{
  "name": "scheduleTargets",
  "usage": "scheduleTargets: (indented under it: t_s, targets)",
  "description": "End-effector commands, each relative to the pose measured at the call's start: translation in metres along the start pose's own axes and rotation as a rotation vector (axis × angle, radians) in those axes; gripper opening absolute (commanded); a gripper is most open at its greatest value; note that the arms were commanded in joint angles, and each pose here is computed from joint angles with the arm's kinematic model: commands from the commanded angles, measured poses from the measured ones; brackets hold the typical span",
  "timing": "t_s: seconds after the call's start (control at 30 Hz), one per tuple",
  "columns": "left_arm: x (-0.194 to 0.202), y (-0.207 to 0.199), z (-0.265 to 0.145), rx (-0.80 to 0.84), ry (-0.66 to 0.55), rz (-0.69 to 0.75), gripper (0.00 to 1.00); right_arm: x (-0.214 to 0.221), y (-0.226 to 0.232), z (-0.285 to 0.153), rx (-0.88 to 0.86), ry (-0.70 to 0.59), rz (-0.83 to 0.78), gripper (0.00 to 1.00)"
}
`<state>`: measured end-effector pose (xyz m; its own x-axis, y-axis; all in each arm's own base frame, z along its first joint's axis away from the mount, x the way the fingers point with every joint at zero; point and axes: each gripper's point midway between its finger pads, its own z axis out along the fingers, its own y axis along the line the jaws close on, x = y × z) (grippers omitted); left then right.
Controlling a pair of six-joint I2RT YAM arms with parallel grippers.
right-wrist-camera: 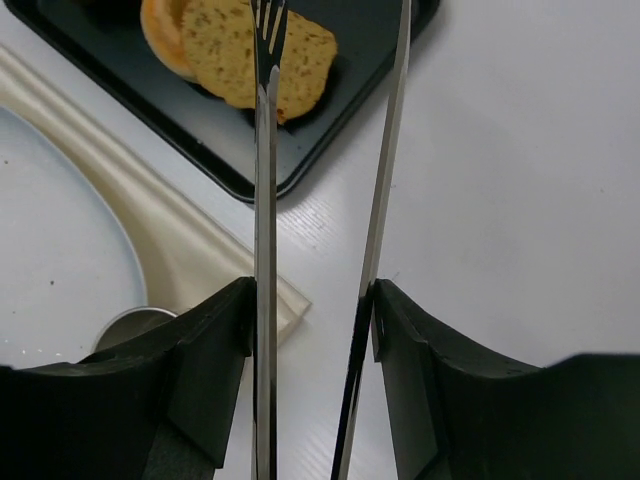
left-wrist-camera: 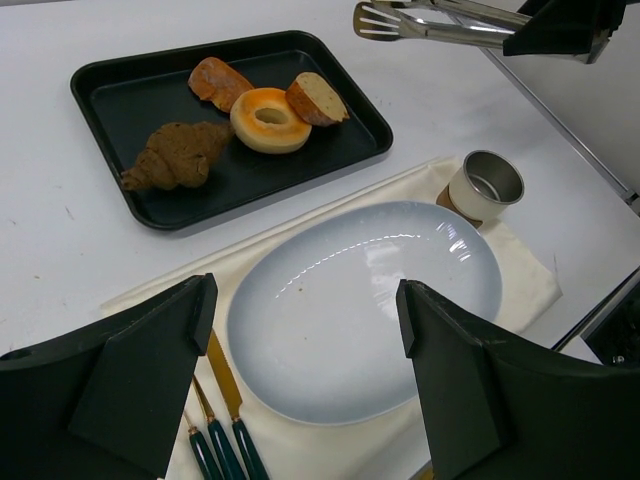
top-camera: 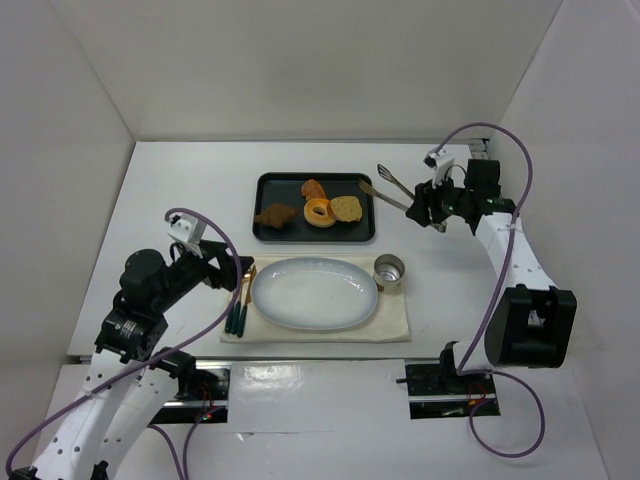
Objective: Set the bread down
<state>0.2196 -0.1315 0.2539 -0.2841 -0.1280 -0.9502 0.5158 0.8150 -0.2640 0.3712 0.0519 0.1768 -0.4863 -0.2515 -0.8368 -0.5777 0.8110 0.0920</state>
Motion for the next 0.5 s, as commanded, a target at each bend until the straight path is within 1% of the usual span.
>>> scheduleTargets:
  t_s: [0.0,0.07,0.23,0.33,0.4,0.47]
  targets:
    - [-0.012,-0.002,0.002,0.009,-0.044,0.023,0.9,-0.04,0.016,-0.004,-0.025,-0.073,-0.08,0.59]
    - [-0.012,-0.002,0.002,0.009,-0.044,0.023,0.9,-0.038,0.017,0.0,-0.025,-0.062,-0.079,0.6]
    - [-0.01,-0.001,0.004,0.007,-0.035,0.02,0.9,-0.038,0.041,0.013,-0.097,-0.042,-0.11,0.6]
    - [-0.008,0.0,0.006,0.005,-0.027,0.017,0.9,-0.027,0.059,0.019,-0.144,-0.018,-0.139,0.6]
    - [-0.007,0.002,0.005,-0.006,-0.02,0.014,0.9,-0.02,0.061,0.02,-0.135,-0.003,-0.149,0.6]
    - [-0.007,0.002,0.005,-0.006,-0.02,0.014,0.9,-0.013,0.074,0.024,-0.165,0.005,-0.171,0.6]
